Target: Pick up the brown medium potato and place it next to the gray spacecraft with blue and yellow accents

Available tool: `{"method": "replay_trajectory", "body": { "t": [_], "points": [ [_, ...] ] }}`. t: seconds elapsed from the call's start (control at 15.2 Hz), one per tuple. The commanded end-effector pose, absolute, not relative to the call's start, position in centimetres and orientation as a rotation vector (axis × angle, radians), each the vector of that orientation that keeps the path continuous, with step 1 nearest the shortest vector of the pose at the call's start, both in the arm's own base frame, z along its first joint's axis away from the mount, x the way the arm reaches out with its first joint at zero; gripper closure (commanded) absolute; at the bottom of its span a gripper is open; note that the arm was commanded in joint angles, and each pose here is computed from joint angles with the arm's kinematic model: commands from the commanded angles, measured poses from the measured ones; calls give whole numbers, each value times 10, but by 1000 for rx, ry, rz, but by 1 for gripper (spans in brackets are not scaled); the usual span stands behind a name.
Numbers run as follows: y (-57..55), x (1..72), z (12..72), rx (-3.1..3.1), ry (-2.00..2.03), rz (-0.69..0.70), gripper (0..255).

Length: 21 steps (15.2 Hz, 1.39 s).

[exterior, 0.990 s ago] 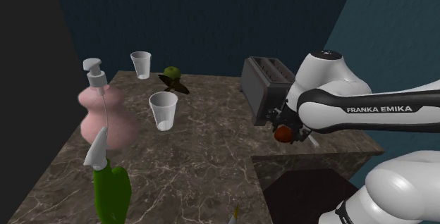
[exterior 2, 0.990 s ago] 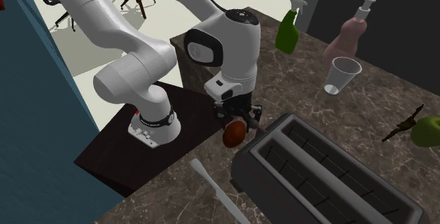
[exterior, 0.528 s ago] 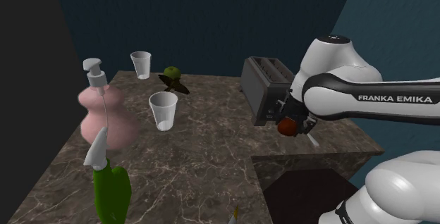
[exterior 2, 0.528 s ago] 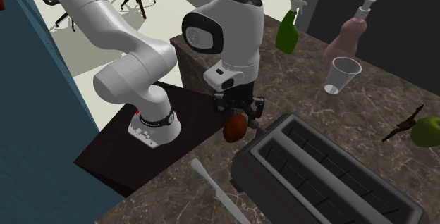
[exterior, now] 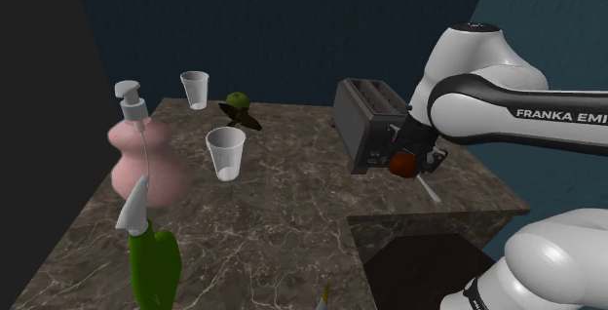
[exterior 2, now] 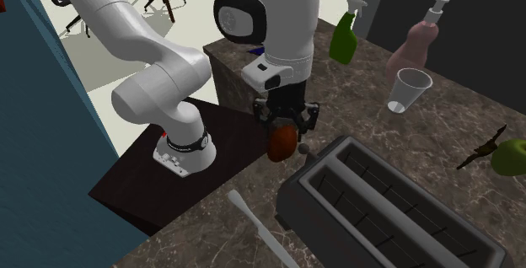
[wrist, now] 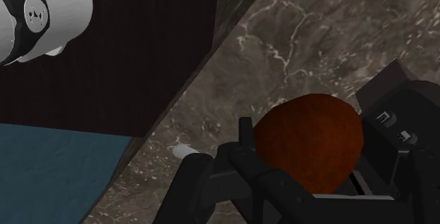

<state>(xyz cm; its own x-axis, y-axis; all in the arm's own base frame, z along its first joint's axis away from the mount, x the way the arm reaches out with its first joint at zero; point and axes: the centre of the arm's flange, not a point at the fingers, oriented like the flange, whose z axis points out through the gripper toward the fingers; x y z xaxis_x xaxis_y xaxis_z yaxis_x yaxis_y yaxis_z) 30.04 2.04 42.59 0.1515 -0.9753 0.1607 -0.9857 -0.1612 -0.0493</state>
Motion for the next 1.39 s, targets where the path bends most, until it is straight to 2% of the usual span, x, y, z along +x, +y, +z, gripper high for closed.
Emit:
{"method": "replay_trajectory", "body": {
  "t": [0.0, 1.06, 1.32],
  "points": [
    [20, 301, 436, 2332, -1989, 238, 255],
    [20, 301, 518, 2332, -1989, 238, 255],
    [61, 267, 518, 2332, -1989, 238, 255]
  ]
}}
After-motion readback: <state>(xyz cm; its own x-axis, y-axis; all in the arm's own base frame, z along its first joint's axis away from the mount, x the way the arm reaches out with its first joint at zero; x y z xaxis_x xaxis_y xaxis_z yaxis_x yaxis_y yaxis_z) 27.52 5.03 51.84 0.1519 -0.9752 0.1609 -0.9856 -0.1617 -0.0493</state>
